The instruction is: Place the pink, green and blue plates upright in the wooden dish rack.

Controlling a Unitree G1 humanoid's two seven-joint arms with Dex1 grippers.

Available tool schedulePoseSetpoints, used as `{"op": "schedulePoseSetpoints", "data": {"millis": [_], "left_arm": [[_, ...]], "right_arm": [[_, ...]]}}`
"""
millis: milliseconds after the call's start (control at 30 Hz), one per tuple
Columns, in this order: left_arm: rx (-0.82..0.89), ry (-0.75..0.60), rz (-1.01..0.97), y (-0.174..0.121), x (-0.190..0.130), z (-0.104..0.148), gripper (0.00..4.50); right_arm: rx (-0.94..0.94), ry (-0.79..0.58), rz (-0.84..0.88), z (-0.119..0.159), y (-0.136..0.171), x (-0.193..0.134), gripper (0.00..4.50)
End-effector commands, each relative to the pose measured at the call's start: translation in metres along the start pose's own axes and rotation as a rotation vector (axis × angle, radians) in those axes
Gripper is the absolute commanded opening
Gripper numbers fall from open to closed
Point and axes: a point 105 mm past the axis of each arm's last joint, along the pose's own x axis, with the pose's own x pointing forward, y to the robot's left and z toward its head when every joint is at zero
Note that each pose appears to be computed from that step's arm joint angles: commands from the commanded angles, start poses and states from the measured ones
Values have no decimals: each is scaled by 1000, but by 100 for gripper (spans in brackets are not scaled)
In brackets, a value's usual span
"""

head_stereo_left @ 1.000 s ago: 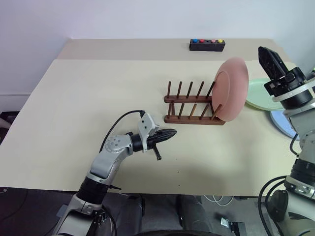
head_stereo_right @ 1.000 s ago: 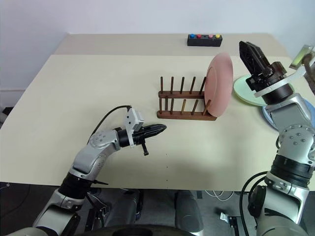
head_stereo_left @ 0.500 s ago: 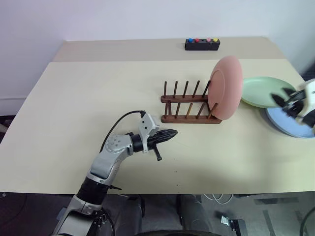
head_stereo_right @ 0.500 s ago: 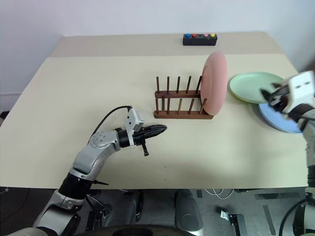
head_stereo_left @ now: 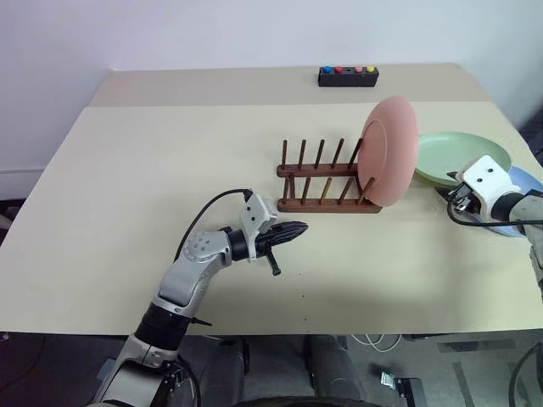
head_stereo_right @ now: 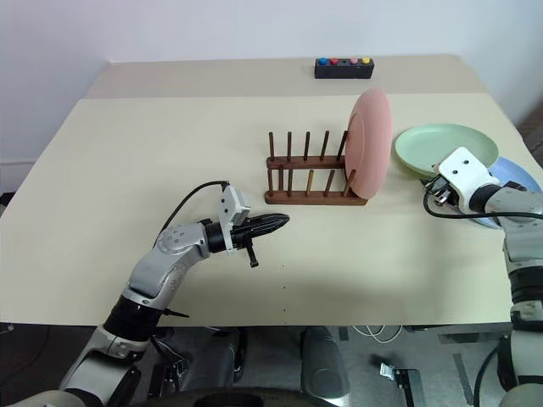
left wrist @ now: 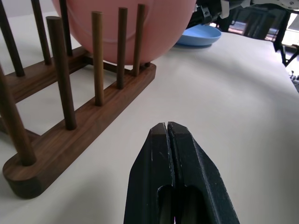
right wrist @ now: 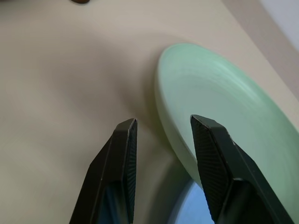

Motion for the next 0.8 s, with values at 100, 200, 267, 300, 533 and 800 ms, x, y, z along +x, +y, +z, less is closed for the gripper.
{"op": "schedulePoseSetpoints", "data": {"millis": [100,200,267,300,533,800], "left_arm": [[29,-37,7,-1,-2,10,0],[29,-37,6,0,-2,10,0],[30,-37,5,0,-1,10,0],[31,-37,4,0,-1,10,0],[32,-35,5,0,-1,10,0],[33,-36,16,2,-2,10,0]], "right_arm": [[-36,-14,-16,7,-11,2,179],[-43,22,-3,0,-10,5,179],[-48,42,1,-4,-9,7,179],[-57,57,8,-6,-9,8,179],[-112,111,40,-10,-11,12,156],[-192,116,45,-9,-10,14,7]]}}
